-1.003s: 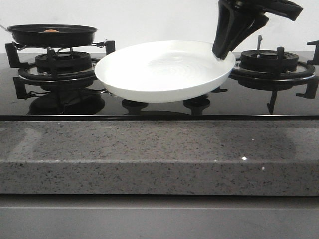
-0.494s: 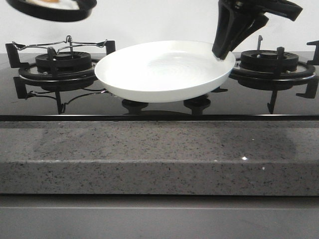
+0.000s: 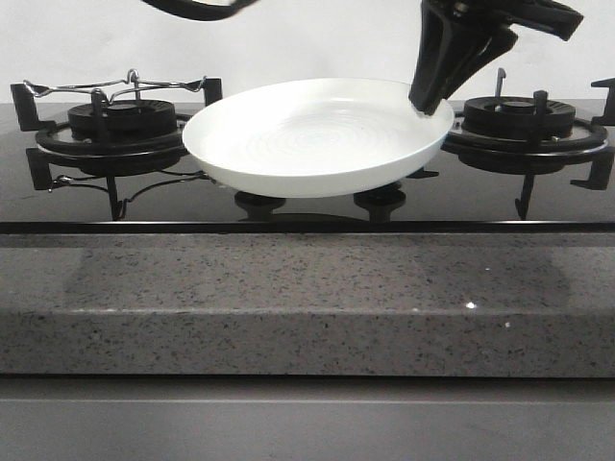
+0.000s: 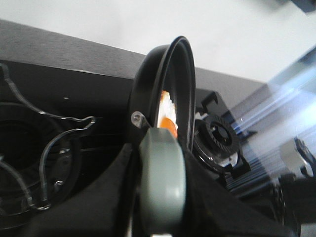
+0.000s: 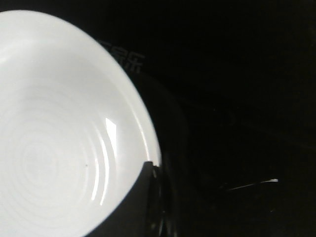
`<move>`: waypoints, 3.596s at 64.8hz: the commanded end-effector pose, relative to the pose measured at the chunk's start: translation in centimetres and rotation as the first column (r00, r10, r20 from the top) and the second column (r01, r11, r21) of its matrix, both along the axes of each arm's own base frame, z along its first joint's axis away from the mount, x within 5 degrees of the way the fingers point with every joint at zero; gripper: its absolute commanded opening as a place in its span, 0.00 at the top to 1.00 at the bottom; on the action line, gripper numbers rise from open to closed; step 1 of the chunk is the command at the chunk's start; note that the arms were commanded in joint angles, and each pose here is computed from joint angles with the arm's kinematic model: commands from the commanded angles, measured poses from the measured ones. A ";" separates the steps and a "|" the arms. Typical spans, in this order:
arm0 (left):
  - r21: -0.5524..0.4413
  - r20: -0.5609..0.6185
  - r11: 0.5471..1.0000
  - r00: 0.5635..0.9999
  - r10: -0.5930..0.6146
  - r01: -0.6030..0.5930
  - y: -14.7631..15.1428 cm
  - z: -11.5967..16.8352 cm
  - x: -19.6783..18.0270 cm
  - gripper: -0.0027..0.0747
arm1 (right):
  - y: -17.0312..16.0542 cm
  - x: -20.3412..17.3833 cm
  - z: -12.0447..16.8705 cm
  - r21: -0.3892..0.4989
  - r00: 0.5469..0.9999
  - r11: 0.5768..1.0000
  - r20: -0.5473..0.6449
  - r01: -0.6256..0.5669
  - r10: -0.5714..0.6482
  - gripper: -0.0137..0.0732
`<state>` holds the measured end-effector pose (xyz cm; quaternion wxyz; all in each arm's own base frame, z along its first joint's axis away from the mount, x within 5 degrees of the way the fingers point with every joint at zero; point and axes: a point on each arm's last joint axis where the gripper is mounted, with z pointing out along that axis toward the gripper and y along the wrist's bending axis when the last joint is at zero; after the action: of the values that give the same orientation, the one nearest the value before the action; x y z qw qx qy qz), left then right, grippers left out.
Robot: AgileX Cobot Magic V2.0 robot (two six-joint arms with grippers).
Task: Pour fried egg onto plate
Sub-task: 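Tilt the pan over the plate with the left gripper, sliding egg out, then return the empty pan onto its burner with the left gripper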
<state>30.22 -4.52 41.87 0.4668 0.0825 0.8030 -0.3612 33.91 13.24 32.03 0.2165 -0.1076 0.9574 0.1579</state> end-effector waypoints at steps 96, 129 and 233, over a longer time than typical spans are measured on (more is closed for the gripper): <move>0.287 0.470 0.937 0.882 0.045 -0.201 -4.8 5.2 -3.5 0.99 | -0.1 -0.5 2.5 0.047 0.995 0.999 0.095 0.005 -0.009 0.91; -0.487 -0.231 0.826 0.954 0.192 -0.284 9.5 -3.2 5.8 0.99 | -0.1 -0.5 2.5 0.047 0.995 0.999 0.095 0.005 -0.009 0.91; -0.603 -0.363 0.733 0.926 0.099 -0.315 17.9 -9.4 6.5 0.21 | -0.1 -0.5 2.5 0.047 0.995 0.999 0.095 0.005 -0.009 0.91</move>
<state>38.27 13.58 27.63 0.3287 -0.2814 0.7153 -0.5487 33.87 13.24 31.95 0.2140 -0.1073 0.9579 0.1584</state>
